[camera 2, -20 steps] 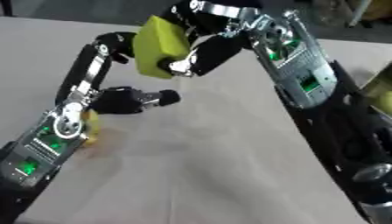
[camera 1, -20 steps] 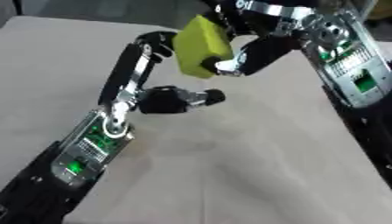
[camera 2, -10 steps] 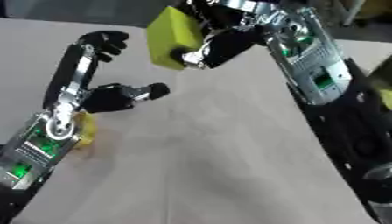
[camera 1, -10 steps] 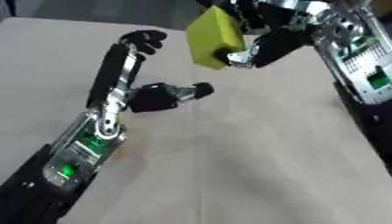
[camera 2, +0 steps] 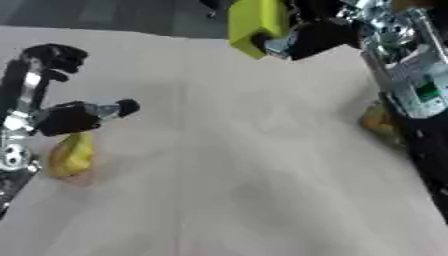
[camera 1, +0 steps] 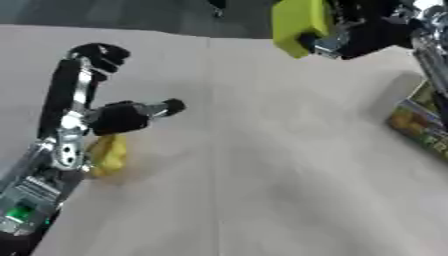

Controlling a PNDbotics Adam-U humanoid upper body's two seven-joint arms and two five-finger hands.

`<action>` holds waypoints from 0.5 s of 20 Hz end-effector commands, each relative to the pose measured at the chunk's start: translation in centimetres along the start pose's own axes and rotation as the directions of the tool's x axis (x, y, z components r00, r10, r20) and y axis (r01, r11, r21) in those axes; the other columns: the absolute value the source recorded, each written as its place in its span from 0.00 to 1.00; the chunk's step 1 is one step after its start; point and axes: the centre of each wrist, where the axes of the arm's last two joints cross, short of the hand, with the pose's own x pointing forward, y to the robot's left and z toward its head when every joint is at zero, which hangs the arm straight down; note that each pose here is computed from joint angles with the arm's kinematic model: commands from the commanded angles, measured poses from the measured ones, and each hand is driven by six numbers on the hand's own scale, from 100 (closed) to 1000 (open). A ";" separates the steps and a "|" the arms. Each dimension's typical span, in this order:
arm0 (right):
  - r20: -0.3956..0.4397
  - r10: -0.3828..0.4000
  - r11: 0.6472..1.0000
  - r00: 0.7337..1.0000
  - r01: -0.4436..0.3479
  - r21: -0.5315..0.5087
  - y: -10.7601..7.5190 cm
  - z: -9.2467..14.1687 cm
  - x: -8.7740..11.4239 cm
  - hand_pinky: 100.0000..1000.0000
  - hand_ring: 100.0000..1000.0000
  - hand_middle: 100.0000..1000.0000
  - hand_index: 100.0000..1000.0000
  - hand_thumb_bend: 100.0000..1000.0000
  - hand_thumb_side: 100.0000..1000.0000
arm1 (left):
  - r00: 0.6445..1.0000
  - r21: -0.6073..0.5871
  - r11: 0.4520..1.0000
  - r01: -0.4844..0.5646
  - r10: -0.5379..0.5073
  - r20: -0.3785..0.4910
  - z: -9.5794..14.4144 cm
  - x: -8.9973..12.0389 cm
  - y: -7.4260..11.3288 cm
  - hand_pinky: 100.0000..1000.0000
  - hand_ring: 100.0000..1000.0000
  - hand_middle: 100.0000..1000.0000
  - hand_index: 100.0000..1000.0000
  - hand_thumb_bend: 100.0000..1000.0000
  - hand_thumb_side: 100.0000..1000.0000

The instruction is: Pick up the objects with one hand, pass them to the other hand, and then place them into the box on the other side of the table.

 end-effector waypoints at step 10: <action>-0.256 -0.024 0.928 0.966 -0.074 -0.366 -6.7 5.9 -6.9 0.71 0.78 0.38 0.53 0.03 0.01 | 1.000 0.170 0.985 0.020 -0.021 0.004 -0.2 -1.7 4.6 0.62 0.59 0.52 0.67 0.87 0.35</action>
